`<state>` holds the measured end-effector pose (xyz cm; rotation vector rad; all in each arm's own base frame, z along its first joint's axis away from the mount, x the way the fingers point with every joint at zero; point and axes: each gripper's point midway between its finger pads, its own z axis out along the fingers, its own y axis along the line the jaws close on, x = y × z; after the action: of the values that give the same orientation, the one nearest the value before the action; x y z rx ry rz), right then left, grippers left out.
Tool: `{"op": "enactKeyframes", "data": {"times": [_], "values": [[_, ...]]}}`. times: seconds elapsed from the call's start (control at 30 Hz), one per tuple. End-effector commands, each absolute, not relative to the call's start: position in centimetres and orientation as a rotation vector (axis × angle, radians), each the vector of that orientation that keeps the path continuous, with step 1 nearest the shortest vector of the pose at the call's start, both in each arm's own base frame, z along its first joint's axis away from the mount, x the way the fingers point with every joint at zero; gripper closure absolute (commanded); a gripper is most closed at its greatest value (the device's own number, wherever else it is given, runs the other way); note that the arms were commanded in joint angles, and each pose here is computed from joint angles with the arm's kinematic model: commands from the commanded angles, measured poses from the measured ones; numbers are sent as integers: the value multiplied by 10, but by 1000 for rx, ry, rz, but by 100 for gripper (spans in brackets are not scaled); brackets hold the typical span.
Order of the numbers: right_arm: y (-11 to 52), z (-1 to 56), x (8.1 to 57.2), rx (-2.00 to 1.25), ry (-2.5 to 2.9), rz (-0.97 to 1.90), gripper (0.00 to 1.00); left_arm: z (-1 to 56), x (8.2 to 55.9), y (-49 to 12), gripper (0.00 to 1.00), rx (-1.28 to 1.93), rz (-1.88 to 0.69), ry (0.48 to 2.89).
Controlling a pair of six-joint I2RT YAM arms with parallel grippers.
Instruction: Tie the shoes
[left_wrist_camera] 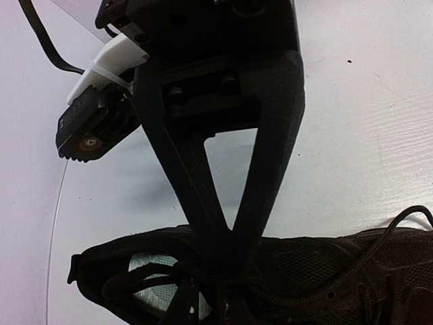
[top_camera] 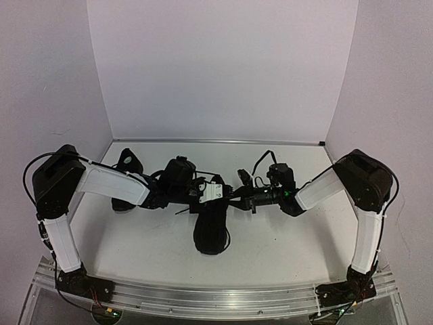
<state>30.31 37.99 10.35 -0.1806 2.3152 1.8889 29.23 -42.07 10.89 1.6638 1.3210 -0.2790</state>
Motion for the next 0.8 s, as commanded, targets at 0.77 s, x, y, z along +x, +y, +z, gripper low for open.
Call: {"op": "enactKeyframes", "data": {"times": [0.77], "values": [[388, 130, 303, -265, 2216, 1892, 100, 144, 278, -375, 63, 1712, -246, 1427]]}}
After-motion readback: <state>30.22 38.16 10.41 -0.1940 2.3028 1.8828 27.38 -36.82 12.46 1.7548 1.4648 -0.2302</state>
